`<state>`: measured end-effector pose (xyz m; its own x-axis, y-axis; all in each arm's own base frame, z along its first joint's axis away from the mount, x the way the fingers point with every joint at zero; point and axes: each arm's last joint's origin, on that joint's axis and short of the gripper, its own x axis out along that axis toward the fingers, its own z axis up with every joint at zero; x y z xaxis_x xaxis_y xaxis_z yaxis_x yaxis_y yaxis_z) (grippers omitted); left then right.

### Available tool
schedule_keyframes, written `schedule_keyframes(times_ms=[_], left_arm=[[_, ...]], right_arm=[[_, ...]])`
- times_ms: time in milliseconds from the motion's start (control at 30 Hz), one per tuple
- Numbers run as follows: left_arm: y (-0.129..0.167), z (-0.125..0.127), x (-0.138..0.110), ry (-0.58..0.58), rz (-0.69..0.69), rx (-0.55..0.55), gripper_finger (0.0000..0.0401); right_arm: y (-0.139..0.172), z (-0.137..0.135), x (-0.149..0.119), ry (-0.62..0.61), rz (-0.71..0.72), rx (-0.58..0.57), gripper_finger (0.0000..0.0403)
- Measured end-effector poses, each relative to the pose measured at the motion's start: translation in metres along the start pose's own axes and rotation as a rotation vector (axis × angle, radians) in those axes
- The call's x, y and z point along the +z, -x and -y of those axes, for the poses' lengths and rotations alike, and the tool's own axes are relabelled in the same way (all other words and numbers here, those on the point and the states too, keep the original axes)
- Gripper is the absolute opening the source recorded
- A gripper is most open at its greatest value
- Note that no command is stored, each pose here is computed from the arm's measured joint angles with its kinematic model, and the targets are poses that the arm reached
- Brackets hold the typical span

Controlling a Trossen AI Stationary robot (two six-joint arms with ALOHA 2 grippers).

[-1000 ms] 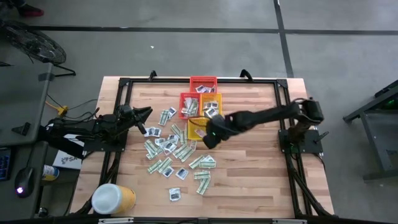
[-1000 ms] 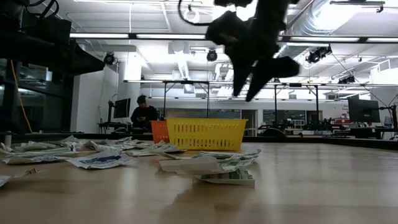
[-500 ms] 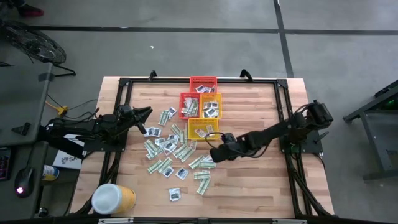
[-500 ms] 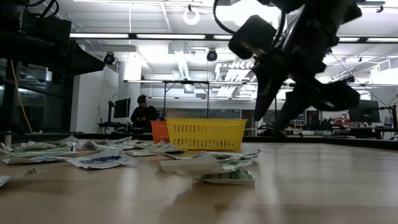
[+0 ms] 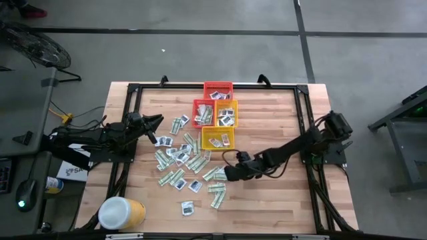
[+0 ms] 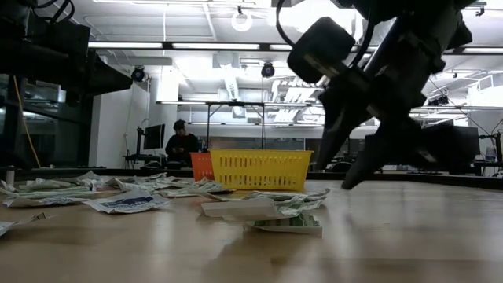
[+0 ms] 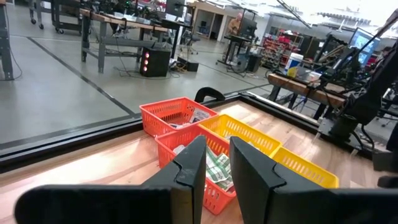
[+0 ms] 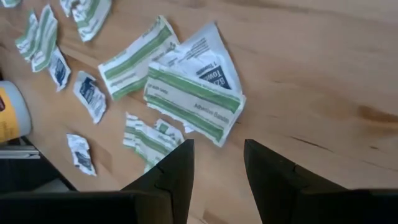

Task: Pick & Place First Aid Supplies
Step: Put the bandage into the bottom orange bin

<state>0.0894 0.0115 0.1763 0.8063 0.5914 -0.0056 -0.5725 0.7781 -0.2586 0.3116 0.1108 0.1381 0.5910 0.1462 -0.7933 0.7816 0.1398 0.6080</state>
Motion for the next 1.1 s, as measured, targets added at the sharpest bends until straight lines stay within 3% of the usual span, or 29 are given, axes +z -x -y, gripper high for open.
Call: schedule_keyframes(times_ms=[600, 1100], left_arm=[[0.000, 0.000, 0.000, 0.000, 0.000, 0.000, 0.0073], [0.000, 0.000, 0.000, 0.000, -0.001, 0.000, 0.0073]], right_arm=[[-0.011, -0.001, 0.006, 0.013, 0.007, 0.020, 0.0129], [-0.011, -0.001, 0.010, 0.029, 0.008, 0.011, 0.0055]])
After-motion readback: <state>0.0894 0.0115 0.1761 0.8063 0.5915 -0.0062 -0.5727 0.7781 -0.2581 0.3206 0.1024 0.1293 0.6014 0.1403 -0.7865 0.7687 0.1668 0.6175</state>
